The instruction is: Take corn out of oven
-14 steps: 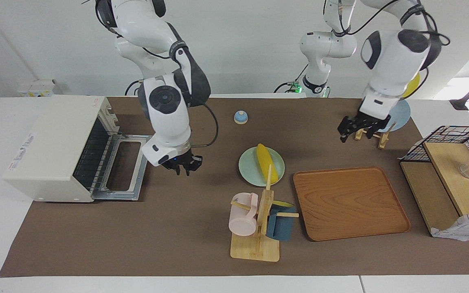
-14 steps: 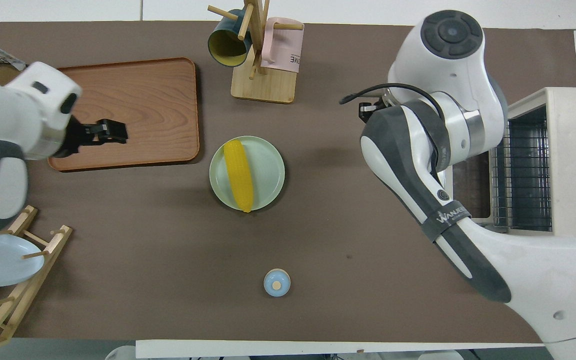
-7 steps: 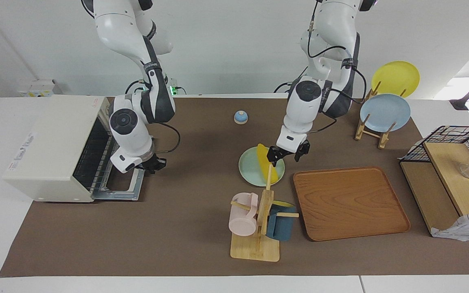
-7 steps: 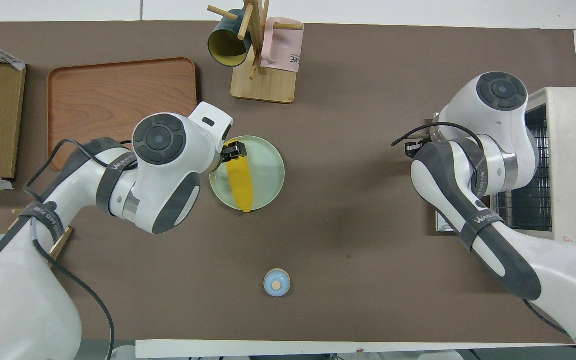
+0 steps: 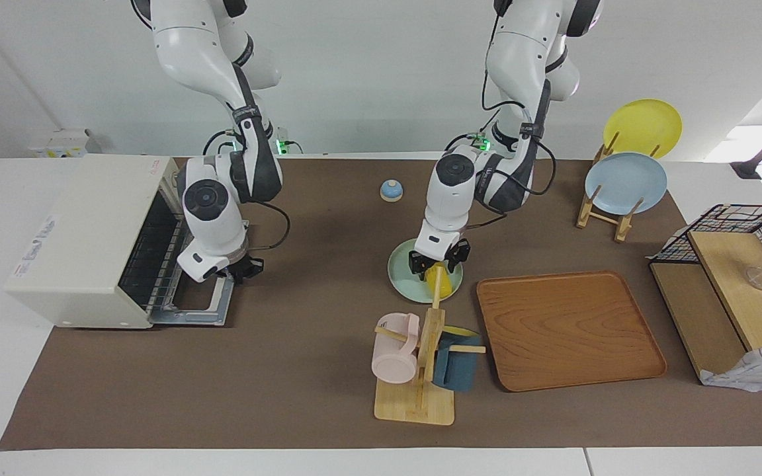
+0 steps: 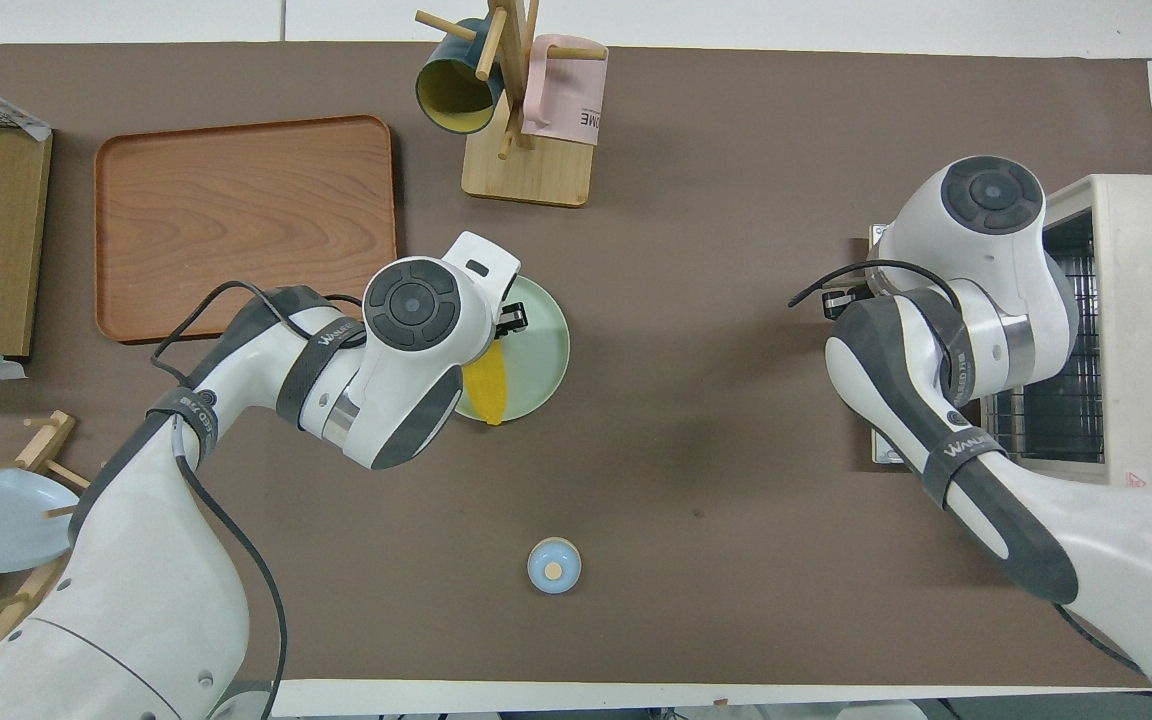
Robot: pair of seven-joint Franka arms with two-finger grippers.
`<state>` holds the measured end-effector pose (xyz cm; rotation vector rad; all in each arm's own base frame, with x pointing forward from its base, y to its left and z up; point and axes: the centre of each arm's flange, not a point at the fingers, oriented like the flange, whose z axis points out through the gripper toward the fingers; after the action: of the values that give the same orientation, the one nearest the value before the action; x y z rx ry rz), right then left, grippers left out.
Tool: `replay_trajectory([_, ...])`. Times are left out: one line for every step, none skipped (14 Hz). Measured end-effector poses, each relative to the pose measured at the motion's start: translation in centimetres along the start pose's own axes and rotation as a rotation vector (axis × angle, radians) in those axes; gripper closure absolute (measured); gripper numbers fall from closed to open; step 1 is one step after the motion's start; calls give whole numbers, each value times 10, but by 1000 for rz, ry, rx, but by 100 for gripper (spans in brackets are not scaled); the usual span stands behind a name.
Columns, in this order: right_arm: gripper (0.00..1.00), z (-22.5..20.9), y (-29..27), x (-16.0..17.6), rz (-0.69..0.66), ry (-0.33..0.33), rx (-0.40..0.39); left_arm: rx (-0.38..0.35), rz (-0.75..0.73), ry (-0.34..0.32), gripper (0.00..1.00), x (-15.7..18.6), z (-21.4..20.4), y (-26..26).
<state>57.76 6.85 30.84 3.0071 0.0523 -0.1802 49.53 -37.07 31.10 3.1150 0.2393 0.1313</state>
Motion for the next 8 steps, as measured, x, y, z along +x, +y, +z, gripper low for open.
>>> replay_trajectory([94,0,0,0,-2,1,-2,9,0,10,45,9,-10,0])
replay_trajectory([94,0,0,0,-16,4,-14,22,-1,26,45,22,-22,-3])
replay_trajectory([94,-1,-3,0,-42,7,-33,30,2,40,45,40,-32,-15])
replay_trajectory([94,-2,-7,-1,-71,7,-57,35,18,48,45,61,-37,-35])
replay_trajectory([94,-6,-10,-1,-93,1,-79,43,49,50,45,83,-38,-61])
replay_trajectory([94,-15,-11,0,-115,-13,-94,53,86,47,45,107,-35,-96])
replay_trajectory([94,-28,-9,2,-138,-32,-104,62,116,46,45,131,-31,-136])
replay_trajectory([94,-44,-5,3,-156,-48,-112,67,133,50,45,154,-24,-175])
